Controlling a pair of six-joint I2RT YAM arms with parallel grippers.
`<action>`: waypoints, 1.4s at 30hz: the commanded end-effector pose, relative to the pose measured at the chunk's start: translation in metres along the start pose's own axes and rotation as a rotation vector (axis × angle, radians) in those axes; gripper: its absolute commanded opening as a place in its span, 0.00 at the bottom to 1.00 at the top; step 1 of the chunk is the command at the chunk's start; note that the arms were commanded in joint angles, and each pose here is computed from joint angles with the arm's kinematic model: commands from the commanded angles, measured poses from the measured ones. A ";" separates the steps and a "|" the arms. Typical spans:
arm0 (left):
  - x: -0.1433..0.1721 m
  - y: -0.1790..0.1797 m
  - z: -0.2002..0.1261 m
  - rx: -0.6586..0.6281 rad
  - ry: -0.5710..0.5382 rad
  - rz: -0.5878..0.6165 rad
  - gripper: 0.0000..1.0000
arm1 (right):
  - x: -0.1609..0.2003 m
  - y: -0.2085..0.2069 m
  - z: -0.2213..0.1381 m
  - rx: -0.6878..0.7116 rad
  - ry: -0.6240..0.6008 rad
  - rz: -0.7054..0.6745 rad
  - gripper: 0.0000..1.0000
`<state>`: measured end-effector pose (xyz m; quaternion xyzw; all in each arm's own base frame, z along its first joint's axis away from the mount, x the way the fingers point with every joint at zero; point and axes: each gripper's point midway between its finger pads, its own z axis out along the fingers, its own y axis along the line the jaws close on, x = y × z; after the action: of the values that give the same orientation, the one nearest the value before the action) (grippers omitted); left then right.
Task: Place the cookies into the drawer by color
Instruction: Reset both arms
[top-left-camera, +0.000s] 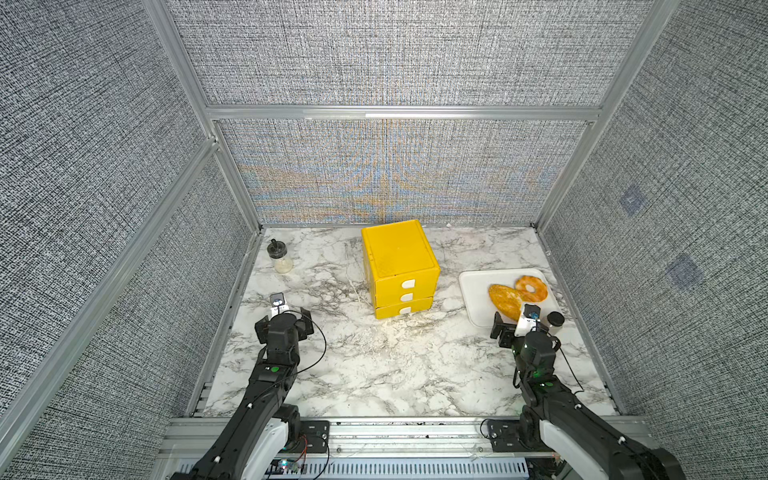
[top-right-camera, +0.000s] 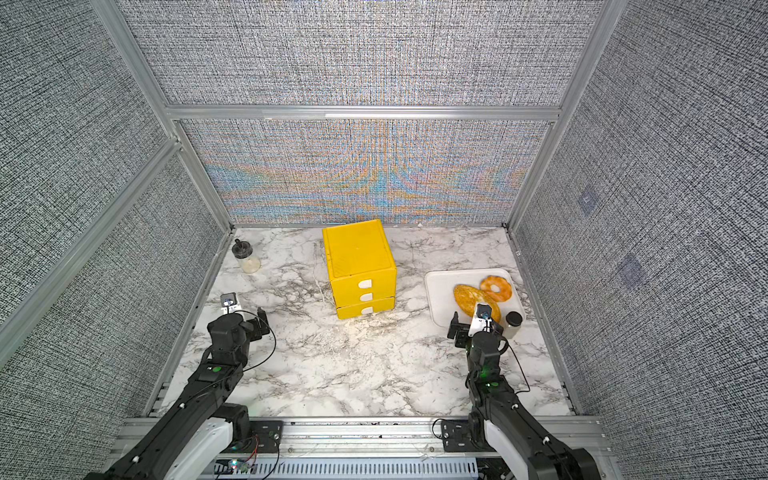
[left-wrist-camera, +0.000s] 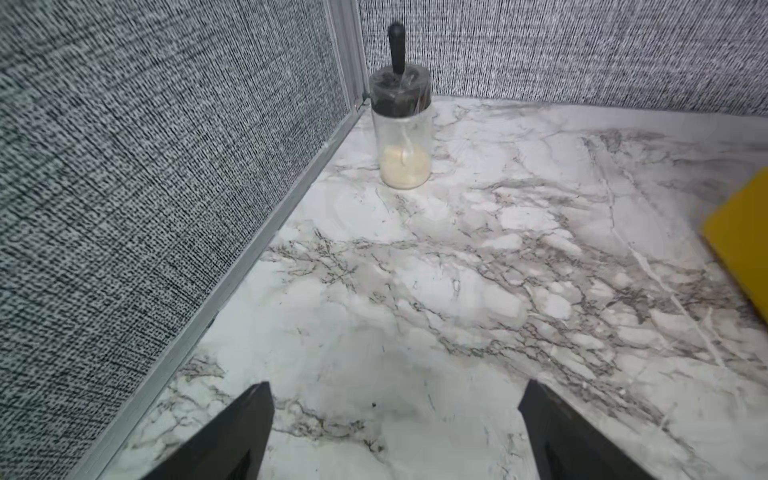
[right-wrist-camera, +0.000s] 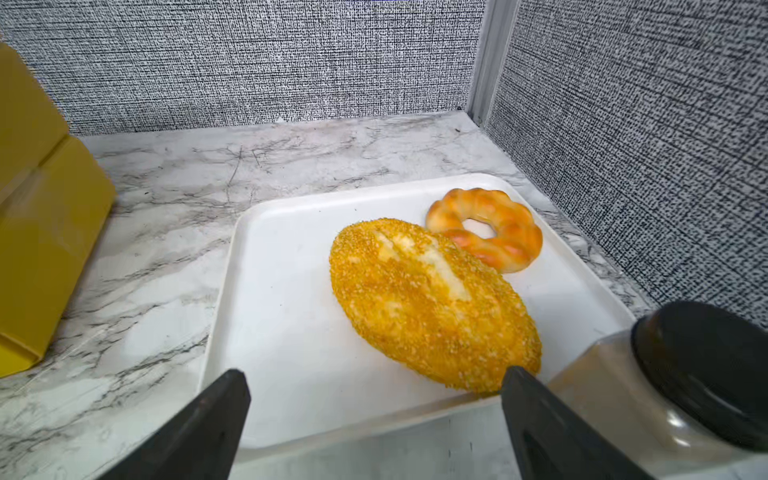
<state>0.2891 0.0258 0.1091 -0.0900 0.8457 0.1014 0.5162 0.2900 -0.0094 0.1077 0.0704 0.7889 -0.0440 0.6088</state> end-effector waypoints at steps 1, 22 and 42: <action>-0.029 -0.005 0.015 0.039 -0.104 -0.051 0.99 | -0.035 -0.003 0.004 0.024 -0.131 0.033 0.99; -0.038 -0.047 0.084 0.181 -0.137 0.033 0.99 | -0.056 0.014 0.030 -0.057 -0.219 -0.038 0.99; -0.035 -0.059 0.090 0.236 -0.091 0.073 0.99 | -0.034 0.025 0.075 -0.114 -0.111 -0.089 0.99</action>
<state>0.3958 -0.0043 0.0937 0.0016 0.8314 0.0236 0.5552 0.3695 -0.0026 0.1226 0.0085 0.7509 -0.0413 0.6590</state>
